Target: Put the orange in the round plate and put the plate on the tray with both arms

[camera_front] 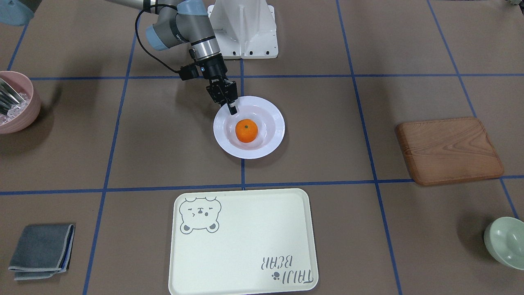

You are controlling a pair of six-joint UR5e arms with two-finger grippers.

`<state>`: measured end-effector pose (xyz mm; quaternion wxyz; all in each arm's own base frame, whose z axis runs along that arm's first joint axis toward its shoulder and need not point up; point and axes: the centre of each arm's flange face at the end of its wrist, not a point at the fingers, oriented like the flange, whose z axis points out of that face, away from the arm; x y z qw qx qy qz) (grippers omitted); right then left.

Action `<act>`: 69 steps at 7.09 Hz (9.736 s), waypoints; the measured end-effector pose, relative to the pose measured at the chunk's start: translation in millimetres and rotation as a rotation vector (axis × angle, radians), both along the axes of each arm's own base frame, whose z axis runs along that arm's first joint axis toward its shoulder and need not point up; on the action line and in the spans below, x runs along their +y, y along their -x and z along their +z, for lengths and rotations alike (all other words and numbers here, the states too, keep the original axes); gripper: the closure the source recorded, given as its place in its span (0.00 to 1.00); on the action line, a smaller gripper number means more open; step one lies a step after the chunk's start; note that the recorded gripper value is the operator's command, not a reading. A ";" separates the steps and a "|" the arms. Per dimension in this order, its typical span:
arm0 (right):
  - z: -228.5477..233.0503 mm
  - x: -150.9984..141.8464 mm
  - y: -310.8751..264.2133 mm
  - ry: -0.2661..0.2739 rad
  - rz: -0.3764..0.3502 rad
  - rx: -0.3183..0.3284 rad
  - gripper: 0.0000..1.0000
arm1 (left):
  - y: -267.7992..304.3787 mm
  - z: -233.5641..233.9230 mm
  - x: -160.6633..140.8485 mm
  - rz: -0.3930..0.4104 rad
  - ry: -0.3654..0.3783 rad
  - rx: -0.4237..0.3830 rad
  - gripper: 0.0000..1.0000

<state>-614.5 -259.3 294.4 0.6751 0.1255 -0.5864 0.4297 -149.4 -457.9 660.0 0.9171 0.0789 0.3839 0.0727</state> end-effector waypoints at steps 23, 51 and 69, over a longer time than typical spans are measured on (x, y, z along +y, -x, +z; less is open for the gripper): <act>-51.7 -315.4 8.7 0.280 0.480 -0.269 0.76 | -18.1 -33.9 44.8 -0.255 0.028 0.082 0.02; 339.6 -234.6 -653.2 -0.166 -1.136 0.696 0.00 | -103.4 -16.3 32.8 0.023 -0.010 -0.034 0.02; 315.3 -238.3 -652.6 -0.206 -1.113 0.718 0.00 | -106.1 3.1 38.0 0.028 0.040 0.014 0.02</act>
